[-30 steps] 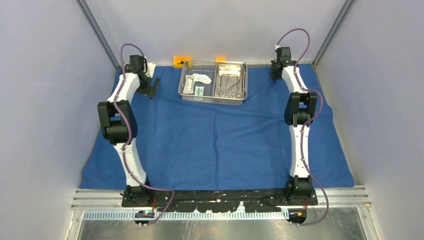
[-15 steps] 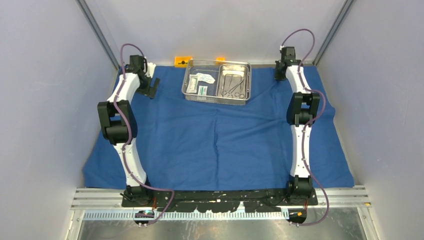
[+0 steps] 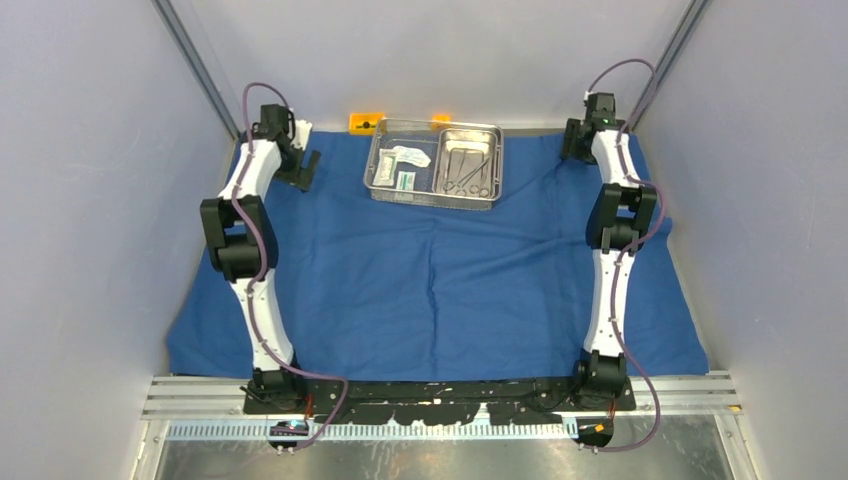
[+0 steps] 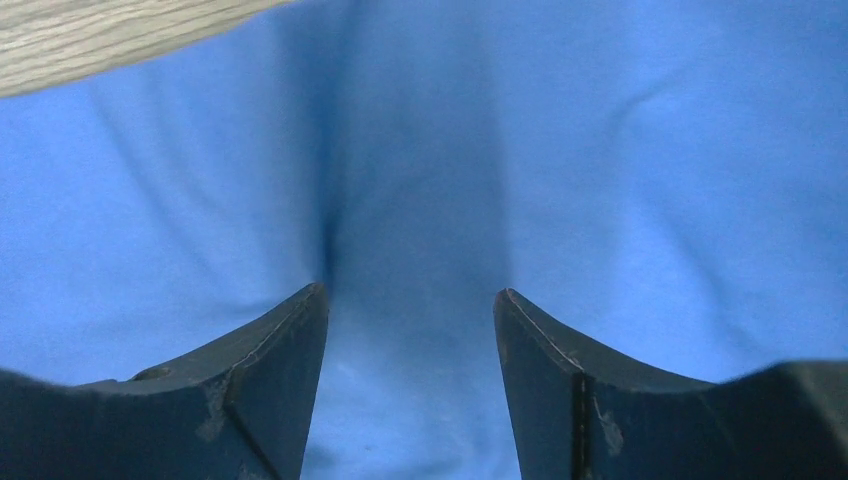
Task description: Open and lay out the surgical kit
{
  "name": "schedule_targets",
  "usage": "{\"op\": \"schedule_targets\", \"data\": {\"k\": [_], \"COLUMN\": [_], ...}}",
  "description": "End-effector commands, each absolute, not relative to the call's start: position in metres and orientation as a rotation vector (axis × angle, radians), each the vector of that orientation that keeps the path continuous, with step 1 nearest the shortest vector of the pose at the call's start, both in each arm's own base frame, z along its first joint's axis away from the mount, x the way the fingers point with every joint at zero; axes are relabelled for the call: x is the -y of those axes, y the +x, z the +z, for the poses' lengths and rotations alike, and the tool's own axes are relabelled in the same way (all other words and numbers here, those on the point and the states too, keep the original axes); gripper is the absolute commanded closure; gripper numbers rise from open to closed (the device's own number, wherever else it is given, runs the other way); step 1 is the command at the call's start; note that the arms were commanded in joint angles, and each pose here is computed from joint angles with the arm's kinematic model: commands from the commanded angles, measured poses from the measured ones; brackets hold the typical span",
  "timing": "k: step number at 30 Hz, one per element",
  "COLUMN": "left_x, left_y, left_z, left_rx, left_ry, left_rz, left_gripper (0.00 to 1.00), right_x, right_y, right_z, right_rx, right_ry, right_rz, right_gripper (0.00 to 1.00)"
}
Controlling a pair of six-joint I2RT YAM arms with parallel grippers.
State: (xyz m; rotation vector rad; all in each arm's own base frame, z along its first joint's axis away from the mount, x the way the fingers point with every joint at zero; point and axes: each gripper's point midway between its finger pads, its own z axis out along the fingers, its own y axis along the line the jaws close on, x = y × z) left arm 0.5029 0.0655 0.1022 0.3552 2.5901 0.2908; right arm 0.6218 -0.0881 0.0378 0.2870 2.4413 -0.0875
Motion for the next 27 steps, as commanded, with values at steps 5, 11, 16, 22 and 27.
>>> {"op": "schedule_targets", "data": {"k": [5, 11, 16, 22, 27], "left_x": [-0.066, -0.077, -0.102, -0.139, -0.171], "left_y": [0.554, 0.585, 0.592, 0.573, 0.555], "left_z": [0.083, 0.064, 0.046, 0.018, 0.005], "left_rx": [-2.604, -2.598, -2.602, -2.693, -2.751], "left_ry": [0.236, 0.180, 0.223, 0.259, 0.231], "left_rz": [0.188, 0.242, 0.424, 0.568, 0.599], "left_gripper": [0.05, 0.05, 0.05, 0.07, 0.10], "right_x": [0.146, 0.157, 0.168, 0.190, 0.207], "right_y": [0.616, 0.616, 0.612, 0.598, 0.584], "right_z": [0.106, 0.081, 0.061, 0.044, 0.036], "right_rx": [-2.314, -2.364, -2.406, -2.467, -2.510], "right_ry": [0.379, 0.352, 0.307, 0.276, 0.261], "right_rz": [-0.144, -0.213, -0.304, -0.433, -0.511], "right_gripper": [0.33, 0.33, 0.33, 0.33, 0.33]}}
